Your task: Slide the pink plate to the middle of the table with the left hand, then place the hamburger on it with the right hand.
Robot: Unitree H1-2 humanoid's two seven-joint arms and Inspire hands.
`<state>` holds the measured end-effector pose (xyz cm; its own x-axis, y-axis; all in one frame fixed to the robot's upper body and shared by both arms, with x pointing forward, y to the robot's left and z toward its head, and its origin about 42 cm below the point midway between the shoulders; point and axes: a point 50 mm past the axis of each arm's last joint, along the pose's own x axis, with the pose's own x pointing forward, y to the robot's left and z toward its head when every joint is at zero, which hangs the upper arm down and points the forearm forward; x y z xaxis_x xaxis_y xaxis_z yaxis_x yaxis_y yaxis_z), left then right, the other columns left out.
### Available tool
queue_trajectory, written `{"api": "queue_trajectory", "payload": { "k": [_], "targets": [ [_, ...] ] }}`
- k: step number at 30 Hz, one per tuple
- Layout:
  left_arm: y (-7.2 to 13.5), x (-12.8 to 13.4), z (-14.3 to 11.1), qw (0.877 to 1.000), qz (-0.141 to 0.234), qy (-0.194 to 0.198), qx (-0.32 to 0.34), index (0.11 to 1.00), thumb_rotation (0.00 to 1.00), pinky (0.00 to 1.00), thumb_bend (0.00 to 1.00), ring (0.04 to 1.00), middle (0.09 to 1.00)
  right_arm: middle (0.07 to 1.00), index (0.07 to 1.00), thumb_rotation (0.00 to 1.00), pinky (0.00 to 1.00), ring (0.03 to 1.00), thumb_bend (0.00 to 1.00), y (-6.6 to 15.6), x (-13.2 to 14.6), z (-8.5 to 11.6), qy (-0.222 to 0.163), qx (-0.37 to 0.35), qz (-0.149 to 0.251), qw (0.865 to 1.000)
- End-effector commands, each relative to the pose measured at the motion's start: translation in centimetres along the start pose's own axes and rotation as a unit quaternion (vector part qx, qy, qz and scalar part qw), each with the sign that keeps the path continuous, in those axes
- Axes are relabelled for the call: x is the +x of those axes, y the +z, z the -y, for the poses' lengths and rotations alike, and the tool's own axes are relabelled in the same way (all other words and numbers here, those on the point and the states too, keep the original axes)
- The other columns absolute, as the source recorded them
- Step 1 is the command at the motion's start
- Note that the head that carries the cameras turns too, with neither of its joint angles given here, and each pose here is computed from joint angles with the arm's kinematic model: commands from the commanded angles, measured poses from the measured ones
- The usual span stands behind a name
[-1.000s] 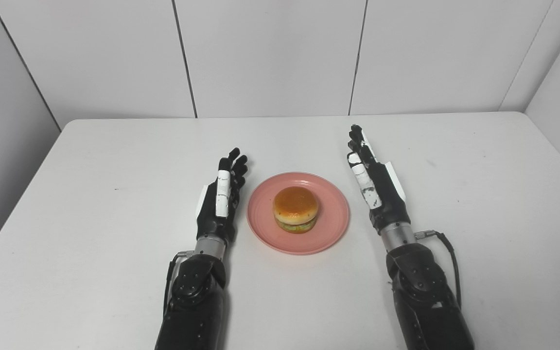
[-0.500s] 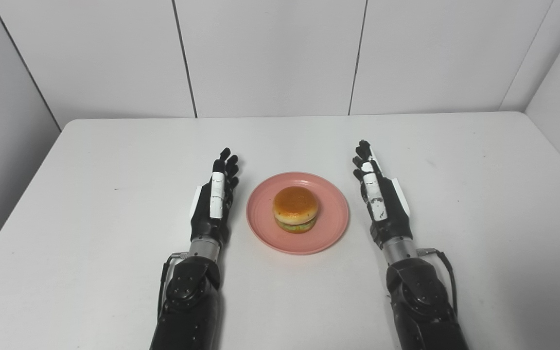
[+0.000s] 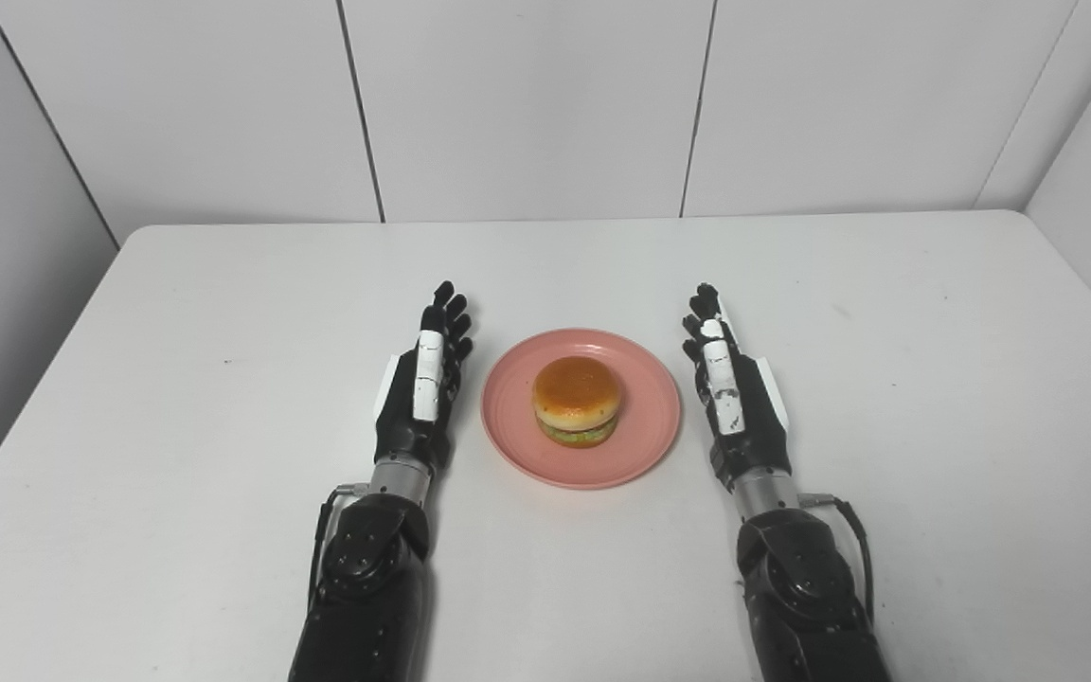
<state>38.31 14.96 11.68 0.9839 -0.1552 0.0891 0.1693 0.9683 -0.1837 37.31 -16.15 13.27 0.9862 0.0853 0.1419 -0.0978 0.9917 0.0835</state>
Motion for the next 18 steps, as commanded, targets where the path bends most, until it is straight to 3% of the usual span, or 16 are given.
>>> {"api": "queue_trajectory", "payload": {
  "k": [1,18],
  "targets": [
    [0.88,0.35,0.09,1.0,0.02,-0.019,0.01,1.0,1.0,1.0,0.86,1.0,1.0,1.0,1.0,1.0,1.0,1.0,0.56,1.53,0.62,-0.34,-0.001,0.003,0.033,0.999],
    [0.81,0.2,0.15,0.999,0.023,-0.021,0.009,1.0,1.0,1.0,0.84,1.0,1.0,1.0,1.0,1.0,1.0,1.0,0.56,1.52,0.7,-0.23,-0.004,-0.009,0.03,0.999]
  ]
}}
